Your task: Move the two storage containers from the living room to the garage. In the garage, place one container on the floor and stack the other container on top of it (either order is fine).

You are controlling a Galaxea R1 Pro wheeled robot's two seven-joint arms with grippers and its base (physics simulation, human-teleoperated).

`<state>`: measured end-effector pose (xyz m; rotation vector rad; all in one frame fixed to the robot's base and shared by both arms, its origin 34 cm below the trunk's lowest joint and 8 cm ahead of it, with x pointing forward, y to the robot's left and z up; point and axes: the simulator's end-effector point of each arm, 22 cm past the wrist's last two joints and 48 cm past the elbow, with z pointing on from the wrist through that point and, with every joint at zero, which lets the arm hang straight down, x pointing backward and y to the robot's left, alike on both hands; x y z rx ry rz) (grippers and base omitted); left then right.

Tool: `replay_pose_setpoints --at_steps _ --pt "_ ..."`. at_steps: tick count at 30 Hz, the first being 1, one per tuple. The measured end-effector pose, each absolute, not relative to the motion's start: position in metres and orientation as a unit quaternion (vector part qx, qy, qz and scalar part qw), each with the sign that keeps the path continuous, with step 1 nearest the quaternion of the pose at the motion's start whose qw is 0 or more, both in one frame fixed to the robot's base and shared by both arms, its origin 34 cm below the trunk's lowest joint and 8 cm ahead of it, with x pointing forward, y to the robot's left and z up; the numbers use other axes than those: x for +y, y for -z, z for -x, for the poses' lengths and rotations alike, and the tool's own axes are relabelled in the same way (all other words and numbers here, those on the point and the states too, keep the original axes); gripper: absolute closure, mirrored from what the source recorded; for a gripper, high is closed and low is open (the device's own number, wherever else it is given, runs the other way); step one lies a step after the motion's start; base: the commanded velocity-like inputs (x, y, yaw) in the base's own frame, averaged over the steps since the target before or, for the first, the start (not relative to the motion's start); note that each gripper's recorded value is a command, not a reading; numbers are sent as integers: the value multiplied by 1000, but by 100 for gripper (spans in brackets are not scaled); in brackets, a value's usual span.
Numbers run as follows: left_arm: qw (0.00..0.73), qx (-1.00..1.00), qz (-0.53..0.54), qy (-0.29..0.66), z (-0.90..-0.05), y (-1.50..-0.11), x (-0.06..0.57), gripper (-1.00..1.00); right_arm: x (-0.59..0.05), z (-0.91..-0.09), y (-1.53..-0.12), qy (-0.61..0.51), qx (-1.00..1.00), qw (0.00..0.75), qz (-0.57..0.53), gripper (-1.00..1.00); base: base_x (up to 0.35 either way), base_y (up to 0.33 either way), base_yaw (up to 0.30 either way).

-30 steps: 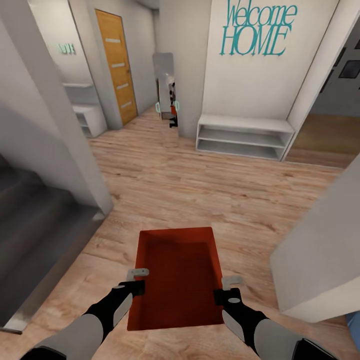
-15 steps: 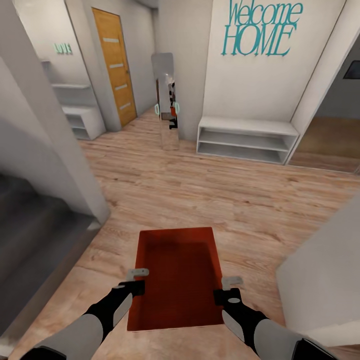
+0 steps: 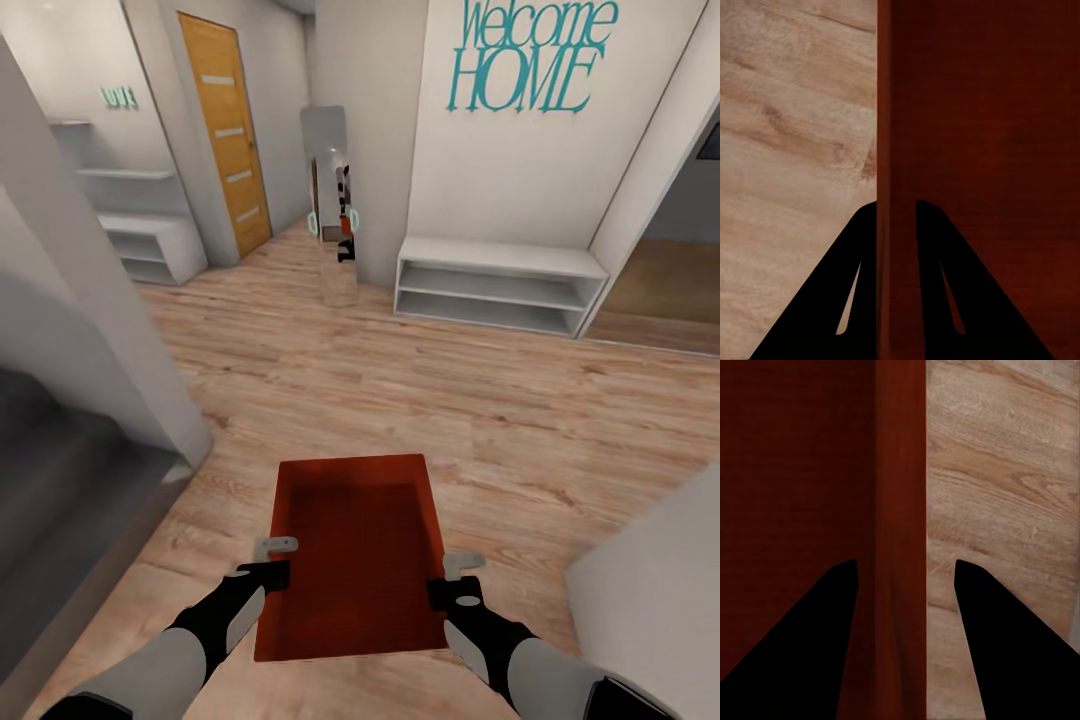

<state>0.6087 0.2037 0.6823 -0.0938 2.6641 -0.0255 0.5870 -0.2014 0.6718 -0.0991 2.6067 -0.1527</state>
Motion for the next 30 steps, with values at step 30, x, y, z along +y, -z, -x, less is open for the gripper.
replay_pose_setpoints --at_steps 30 --pt "236 971 34 9 -609 -682 204 100 -201 -587 -672 56 963 261 36 100 323 0 40"
